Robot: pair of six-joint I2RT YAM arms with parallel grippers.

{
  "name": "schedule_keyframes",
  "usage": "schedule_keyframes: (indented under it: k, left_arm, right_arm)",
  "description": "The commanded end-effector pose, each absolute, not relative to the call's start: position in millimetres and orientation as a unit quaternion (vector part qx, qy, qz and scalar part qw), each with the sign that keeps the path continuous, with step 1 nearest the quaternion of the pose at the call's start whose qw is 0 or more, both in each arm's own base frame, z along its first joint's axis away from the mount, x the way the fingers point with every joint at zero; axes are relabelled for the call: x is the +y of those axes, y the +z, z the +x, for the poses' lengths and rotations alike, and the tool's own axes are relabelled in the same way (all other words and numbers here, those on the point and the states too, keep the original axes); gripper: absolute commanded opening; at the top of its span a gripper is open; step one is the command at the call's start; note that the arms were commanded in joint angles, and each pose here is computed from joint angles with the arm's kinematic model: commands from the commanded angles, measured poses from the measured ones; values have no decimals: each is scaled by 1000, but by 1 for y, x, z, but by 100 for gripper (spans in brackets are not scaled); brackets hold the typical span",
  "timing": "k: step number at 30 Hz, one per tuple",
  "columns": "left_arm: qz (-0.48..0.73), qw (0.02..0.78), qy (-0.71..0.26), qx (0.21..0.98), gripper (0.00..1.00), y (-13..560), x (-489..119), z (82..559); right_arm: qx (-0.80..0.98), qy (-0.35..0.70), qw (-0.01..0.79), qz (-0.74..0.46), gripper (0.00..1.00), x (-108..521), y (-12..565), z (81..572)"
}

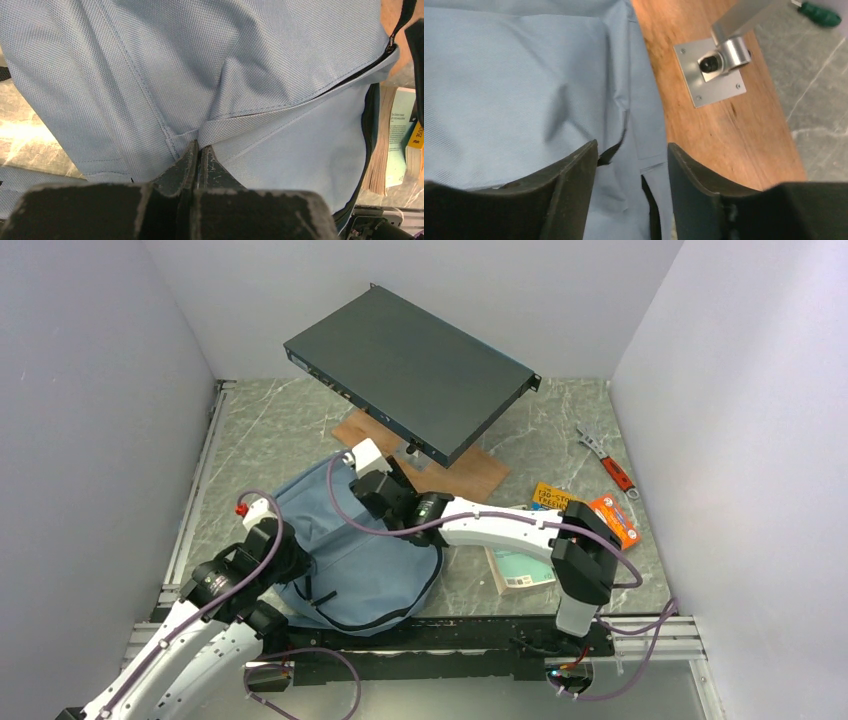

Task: Pack the student bag
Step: Zip the student bag at the center of the board, then unzip the student bag at the center of the board.

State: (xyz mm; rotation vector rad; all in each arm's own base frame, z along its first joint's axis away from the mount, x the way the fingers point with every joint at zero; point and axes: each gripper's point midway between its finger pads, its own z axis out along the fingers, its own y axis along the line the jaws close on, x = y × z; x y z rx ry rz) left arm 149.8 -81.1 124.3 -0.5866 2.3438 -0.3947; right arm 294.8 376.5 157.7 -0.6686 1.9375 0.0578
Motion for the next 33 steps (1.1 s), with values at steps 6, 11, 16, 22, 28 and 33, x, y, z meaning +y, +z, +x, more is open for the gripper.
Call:
schedule_keyframes:
  k: [6,11,16,22,28,33]
  left_arm:
    - [-220,352,-177,892,0,133,-91,160]
    - [-217,352,-192,890,0,131,-95,158]
    - [-205,359,-203,887,0,135,-98,158]
    - [-198,366,-214,884,0,143,-100,159]
    - [-192,368,-223,882,0,150,-103,158]
    - [-186,377,-226,879,0,157,-103,160]
  right_arm:
    - [818,221,437,-301,69,421,187,173]
    - [708,426,393,-403,69,461,182,95]
    - [584,462,457,-486,70,466,186,76]
    - [550,417,450,-567,68,491,169,70]
    - [499,357,483,-625,62,499,151,61]
    - [483,331,476,-657,59,509,138,58]
